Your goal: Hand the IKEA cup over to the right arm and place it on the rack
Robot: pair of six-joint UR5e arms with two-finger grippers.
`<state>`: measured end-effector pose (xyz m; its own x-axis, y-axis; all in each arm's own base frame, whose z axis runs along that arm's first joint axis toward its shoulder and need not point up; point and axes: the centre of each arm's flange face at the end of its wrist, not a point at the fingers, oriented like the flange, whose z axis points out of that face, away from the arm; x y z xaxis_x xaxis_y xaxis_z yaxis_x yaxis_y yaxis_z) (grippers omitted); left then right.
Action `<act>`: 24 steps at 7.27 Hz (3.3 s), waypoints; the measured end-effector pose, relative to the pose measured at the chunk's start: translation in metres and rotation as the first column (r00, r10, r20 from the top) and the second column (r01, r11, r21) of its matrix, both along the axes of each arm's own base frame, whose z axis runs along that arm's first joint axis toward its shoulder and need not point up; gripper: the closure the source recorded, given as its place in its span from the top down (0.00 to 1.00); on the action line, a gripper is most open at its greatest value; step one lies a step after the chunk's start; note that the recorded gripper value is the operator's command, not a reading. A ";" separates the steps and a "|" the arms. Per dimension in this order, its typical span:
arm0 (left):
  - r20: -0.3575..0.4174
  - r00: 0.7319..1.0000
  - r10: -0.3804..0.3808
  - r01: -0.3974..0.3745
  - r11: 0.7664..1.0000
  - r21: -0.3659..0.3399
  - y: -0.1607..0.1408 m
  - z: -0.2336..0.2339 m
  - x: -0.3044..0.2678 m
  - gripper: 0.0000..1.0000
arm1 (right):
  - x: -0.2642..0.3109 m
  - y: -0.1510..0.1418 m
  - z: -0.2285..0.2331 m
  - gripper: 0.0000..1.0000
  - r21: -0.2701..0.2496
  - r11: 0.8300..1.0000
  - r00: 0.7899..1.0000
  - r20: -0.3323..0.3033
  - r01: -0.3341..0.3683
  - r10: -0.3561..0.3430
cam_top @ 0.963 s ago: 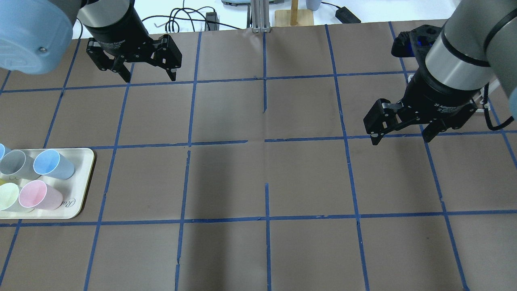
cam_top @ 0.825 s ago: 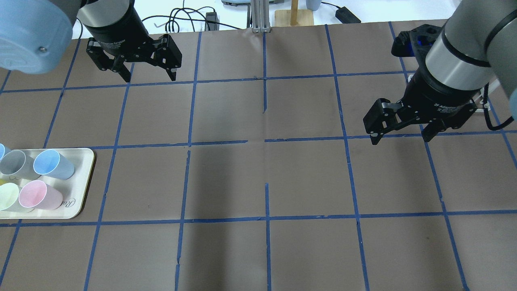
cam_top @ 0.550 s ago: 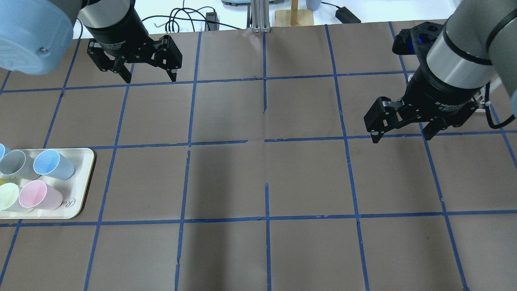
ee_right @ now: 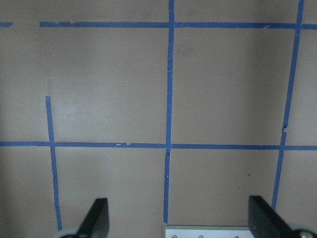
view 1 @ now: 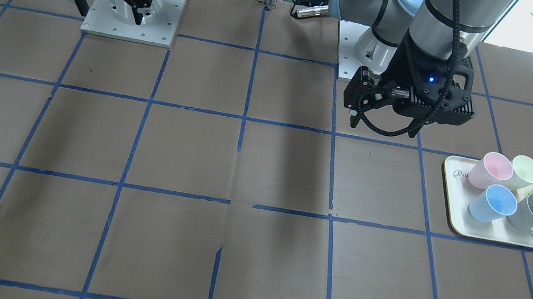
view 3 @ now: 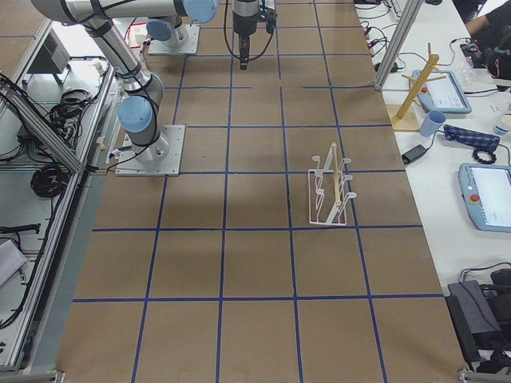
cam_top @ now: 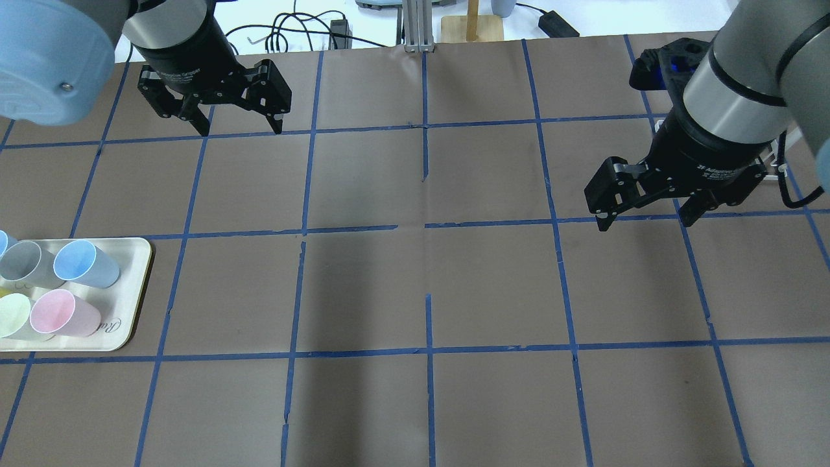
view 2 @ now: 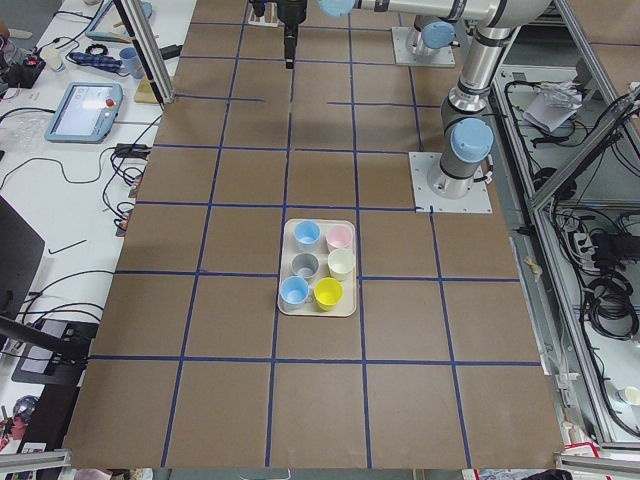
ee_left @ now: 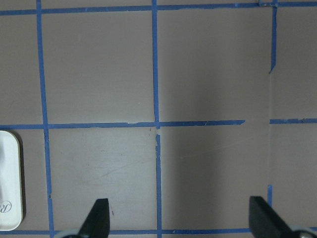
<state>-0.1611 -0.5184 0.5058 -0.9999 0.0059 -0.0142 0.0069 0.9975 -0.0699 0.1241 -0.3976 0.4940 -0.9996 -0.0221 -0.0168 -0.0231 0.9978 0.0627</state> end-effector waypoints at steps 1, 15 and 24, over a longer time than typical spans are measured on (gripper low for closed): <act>0.001 1.000 -0.004 0.004 1.000 0.003 0.000 -0.001 0.002 1.00 | 0.000 0.000 -0.001 1.00 0.002 1.000 1.000 -0.002 -0.002 0.002; -0.105 0.948 -0.301 0.307 0.951 0.038 -0.031 -0.141 0.346 1.00 | 0.002 0.010 -0.006 1.00 -0.011 1.000 1.000 0.016 0.003 -0.003; -0.085 0.873 -0.481 0.487 0.868 0.095 -0.002 -0.276 0.433 1.00 | 0.002 0.008 -0.007 1.00 -0.029 1.000 1.000 0.016 0.005 -0.004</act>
<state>0.2722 -0.5202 0.2294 -0.8702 0.4875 0.0712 0.4901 0.8713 0.0248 0.1259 -0.3896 0.4870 -0.9993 -0.0185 -0.0323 -0.0196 0.9993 0.0329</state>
